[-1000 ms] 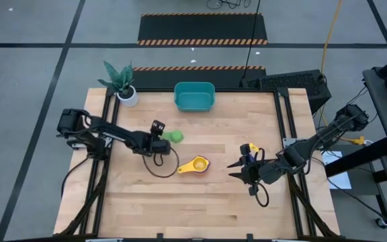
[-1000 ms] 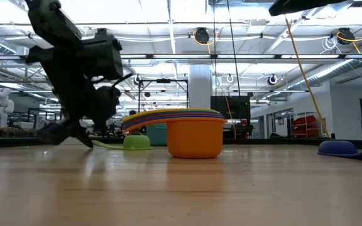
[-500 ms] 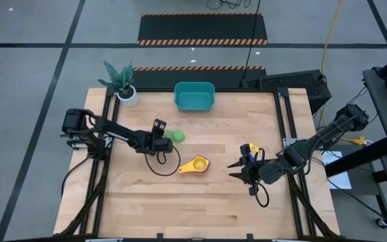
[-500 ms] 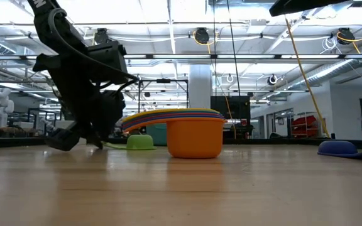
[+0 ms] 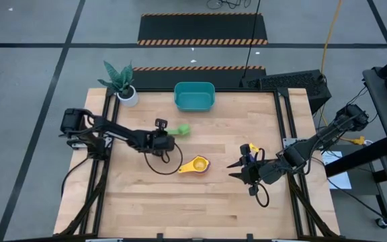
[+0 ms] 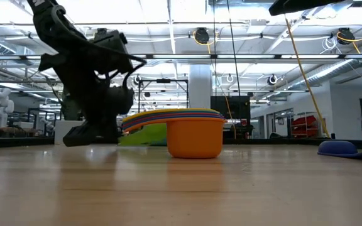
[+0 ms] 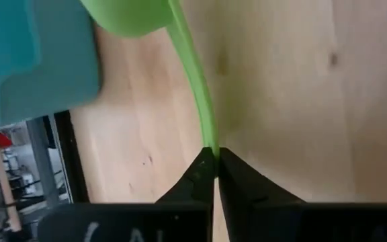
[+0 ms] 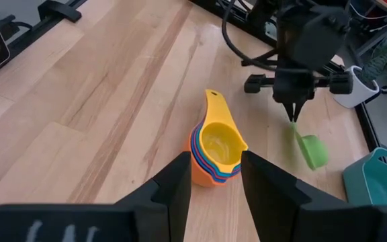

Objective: Nest measuring cups in basket
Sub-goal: Stack the green measuring cup on top of the yellow measuring cup

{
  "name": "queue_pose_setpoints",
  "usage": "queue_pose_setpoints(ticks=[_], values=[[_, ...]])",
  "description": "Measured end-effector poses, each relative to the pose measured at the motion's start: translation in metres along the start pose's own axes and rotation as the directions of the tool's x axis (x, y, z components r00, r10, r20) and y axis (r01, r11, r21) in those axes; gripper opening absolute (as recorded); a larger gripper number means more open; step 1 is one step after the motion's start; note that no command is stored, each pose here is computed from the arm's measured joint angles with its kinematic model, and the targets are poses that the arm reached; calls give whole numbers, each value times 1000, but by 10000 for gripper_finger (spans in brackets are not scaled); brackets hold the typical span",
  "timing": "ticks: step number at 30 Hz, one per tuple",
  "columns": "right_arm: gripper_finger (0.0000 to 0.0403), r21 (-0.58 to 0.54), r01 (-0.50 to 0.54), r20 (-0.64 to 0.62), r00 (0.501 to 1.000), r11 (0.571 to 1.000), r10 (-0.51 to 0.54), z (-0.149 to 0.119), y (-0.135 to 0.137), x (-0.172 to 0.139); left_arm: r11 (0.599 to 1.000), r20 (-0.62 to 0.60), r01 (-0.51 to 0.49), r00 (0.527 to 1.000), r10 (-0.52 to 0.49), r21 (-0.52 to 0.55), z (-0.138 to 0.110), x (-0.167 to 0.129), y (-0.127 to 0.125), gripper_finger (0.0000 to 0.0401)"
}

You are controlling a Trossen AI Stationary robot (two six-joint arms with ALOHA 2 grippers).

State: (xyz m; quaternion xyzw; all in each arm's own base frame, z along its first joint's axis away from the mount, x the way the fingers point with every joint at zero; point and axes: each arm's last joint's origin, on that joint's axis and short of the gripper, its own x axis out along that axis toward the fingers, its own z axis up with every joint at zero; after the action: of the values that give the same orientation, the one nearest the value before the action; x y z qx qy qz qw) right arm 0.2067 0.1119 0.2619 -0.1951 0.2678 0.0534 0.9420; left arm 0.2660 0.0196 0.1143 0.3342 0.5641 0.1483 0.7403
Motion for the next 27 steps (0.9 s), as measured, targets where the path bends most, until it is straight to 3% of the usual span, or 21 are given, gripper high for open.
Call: queue_pose_setpoints(ticks=[8, 12, 14, 18, 23, 27], values=[[125, 2, 4, 0, 1000, 1000, -4, 0, 0, 0, 981, 105, -16, 994, 37, -195, 5, -27, 11, 6], [125, 49, 84, 6, 996, 995, -84, 1, -5, 2, 944, 259, 115, 965, -33, -308, 9, -50, 17, 6], [125, 82, 138, -2, 990, 987, -138, 1, -9, 3, 915, 352, 211, 932, -83, -344, 12, -63, 19, 5], [125, 118, 151, -11, 989, 982, -150, 0, -14, 6, 859, 526, 364, 840, -136, -360, 19, -88, 20, 7], [125, 115, 149, -20, 989, 982, -148, -1, -13, 10, 827, 669, 491, 715, -202, -274, 29, -111, 10, 5], [125, 105, 104, -22, 995, 989, -102, -1, -11, 12, 778, 729, 587, 630, -267, -223, 34, -122, 1, 11]])
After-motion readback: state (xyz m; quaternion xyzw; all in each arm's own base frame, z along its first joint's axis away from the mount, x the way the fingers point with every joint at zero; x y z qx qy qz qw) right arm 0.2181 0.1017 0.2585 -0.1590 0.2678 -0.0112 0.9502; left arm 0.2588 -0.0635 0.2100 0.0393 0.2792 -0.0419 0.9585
